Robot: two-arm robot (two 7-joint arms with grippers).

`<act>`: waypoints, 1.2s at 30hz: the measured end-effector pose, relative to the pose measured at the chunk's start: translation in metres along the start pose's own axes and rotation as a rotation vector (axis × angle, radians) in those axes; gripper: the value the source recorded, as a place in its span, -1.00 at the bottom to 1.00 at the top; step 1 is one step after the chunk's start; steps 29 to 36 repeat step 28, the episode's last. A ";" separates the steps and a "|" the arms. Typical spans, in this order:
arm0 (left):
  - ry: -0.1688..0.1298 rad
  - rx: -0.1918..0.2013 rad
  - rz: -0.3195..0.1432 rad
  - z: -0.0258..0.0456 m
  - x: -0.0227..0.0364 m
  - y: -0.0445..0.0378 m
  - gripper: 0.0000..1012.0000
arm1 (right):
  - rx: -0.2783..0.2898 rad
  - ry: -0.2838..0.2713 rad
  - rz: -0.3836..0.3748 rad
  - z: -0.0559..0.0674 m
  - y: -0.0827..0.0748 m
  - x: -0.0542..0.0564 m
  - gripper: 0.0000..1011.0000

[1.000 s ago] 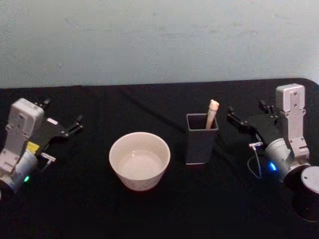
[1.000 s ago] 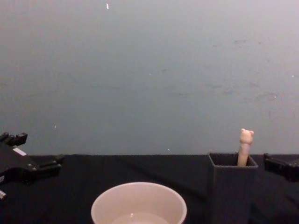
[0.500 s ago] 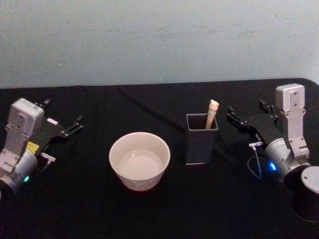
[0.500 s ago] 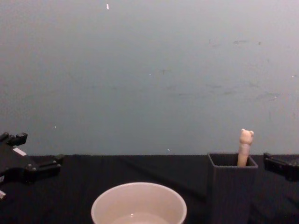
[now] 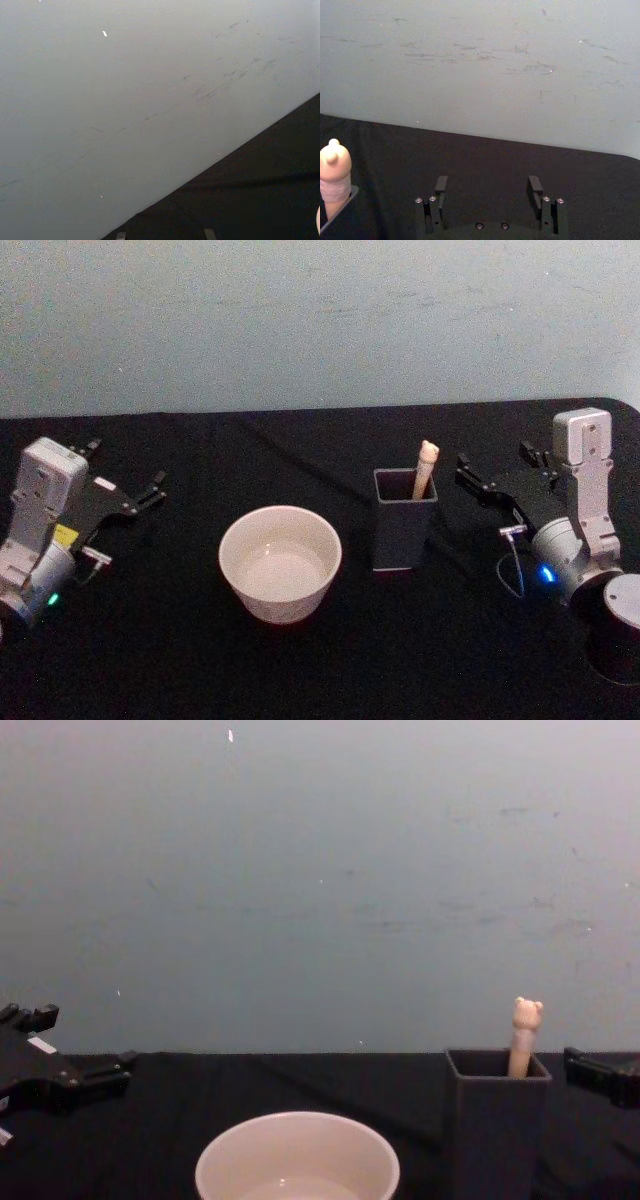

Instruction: Pick up the stirring spoon with one hand, stir inside the cup, then place it back in its original position.

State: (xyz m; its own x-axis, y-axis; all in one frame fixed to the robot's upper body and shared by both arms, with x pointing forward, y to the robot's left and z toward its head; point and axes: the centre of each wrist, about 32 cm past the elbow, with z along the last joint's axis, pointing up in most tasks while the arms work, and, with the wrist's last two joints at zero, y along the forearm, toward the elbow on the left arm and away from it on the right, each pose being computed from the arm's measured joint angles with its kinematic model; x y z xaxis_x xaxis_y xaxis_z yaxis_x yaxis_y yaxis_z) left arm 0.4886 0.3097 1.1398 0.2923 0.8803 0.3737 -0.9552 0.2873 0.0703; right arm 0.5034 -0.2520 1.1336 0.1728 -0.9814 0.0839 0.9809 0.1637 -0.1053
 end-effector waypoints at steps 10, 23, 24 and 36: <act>0.000 0.000 0.000 0.0000 0.0000 0.0000 0.98 | 0.000 0.000 0.000 0.000 0.000 0.000 0.98; 0.000 0.000 0.000 0.0000 0.0000 0.0000 0.98 | 0.000 0.000 0.000 0.000 0.000 0.000 0.98; 0.000 0.000 0.000 0.0000 0.0000 0.0000 0.98 | 0.000 0.000 0.000 0.000 0.000 0.000 0.98; 0.000 0.000 0.000 0.0000 0.0000 0.0000 0.98 | 0.000 0.000 0.000 0.000 0.000 0.000 0.98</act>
